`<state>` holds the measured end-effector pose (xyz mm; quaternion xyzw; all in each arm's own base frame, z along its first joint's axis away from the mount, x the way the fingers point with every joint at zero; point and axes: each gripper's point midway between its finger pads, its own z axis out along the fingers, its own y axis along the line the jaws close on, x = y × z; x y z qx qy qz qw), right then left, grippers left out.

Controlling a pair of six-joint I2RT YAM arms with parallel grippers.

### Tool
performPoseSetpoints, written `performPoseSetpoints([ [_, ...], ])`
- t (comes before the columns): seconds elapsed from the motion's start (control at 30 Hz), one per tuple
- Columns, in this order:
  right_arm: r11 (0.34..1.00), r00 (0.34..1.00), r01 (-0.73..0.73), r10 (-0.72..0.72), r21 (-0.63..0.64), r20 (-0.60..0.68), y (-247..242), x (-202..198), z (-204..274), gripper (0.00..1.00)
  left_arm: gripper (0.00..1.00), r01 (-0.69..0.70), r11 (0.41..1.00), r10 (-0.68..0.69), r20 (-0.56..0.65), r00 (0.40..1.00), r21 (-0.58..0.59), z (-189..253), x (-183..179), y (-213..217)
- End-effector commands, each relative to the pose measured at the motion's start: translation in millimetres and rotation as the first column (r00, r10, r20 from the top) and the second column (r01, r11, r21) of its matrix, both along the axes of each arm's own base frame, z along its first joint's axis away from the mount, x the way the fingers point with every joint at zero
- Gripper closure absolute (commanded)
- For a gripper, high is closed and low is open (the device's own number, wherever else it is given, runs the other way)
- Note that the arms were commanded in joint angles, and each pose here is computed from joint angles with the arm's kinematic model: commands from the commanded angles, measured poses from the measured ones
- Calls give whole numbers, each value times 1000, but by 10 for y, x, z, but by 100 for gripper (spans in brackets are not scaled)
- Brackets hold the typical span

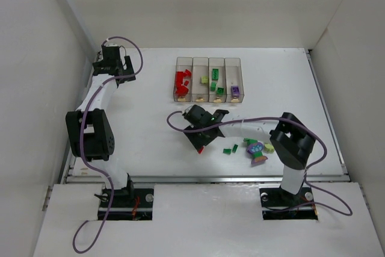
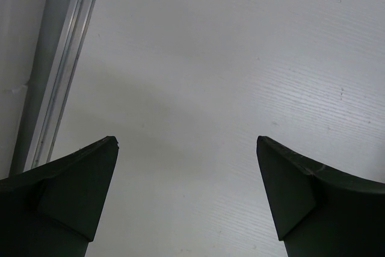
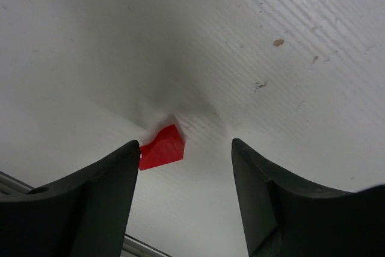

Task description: Sort the legos into containers by color

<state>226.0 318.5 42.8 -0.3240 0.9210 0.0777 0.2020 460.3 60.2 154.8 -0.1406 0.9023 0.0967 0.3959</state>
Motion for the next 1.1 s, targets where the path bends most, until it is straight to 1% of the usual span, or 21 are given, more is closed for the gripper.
performPoseSetpoints([
  [0.0, 996, 1000, 30, -30, 85, -4, 210, 51, 107, 34, 0, 6, 1000, -6, 83, 997, 1, 340, 36, 8],
  [0.07, 997, 999, 28, -26, 74, -21, 190, 18, 42, 38, 0, 6, 1000, -6, 92, 996, 1, 380, 29, 7],
  [0.1, 997, 999, 28, -26, 66, -26, 185, 14, 7, 44, 0, 6, 1000, -6, 83, 997, 1, 343, 12, 6],
  [0.2, 998, 999, 25, -22, 60, -40, 186, -4, -41, 52, 0, 6, 1000, -6, 83, 997, 1, 342, 12, 6],
  [0.23, 998, 999, 21, -18, 65, -48, 197, -20, -41, 56, 0, 6, 1000, -6, 83, 997, 1, 342, 12, 6],
  [0.27, 997, 998, 17, -13, 70, -55, 206, -33, -40, 58, 0, 6, 1000, -6, 83, 997, 1, 342, 12, 6],
  [0.4, 1000, 996, 15, -13, 27, -93, 122, -110, -89, 58, 0, 11, 1000, -12, 80, 997, 7, 342, 11, 10],
  [0.43, 999, 997, 18, -16, 33, -79, 120, -92, -44, 58, 0, 11, 1000, -12, 80, 997, 7, 342, 11, 10],
  [0.57, 999, 995, 37, -34, 31, -89, 90, -121, -36, 58, 0, 11, 1000, -12, 80, 997, 7, 342, 11, 10],
  [0.67, 999, 994, 37, -36, 8, -104, 59, -142, -109, 59, 0, 11, 1000, -12, 89, 996, 8, 381, 28, 11],
  [0.7, 999, 994, 37, -36, 10, -102, 86, -124, -107, 66, 0, 11, 1000, -12, 80, 997, 7, 340, 35, 11],
  [0.77, 999, 995, 27, -26, 18, -93, 116, -98, -72, 76, 0, 11, 1000, -12, 80, 997, 7, 340, 35, 11],
  [0.8, 999, 995, 27, -25, 18, -93, 117, -98, -72, 87, 0, 11, 1000, -12, 80, 997, 7, 340, 35, 11],
  [0.87, 1000, 996, 22, -21, 14, -81, 119, -73, -42, 100, 0, 11, 1000, -12, 80, 997, 7, 340, 35, 11],
  [1.0, 998, 1000, -19, 18, 53, 15, 283, 144, 304, 100, 0, 11, 1000, -12, 80, 997, 7, 340, 35, 11],
  [1.07, 997, 995, -26, 19, 79, 97, 396, 328, 548, 100, 0, 11, 1000, -12, 80, 997, 7, 340, 35, 11],
])
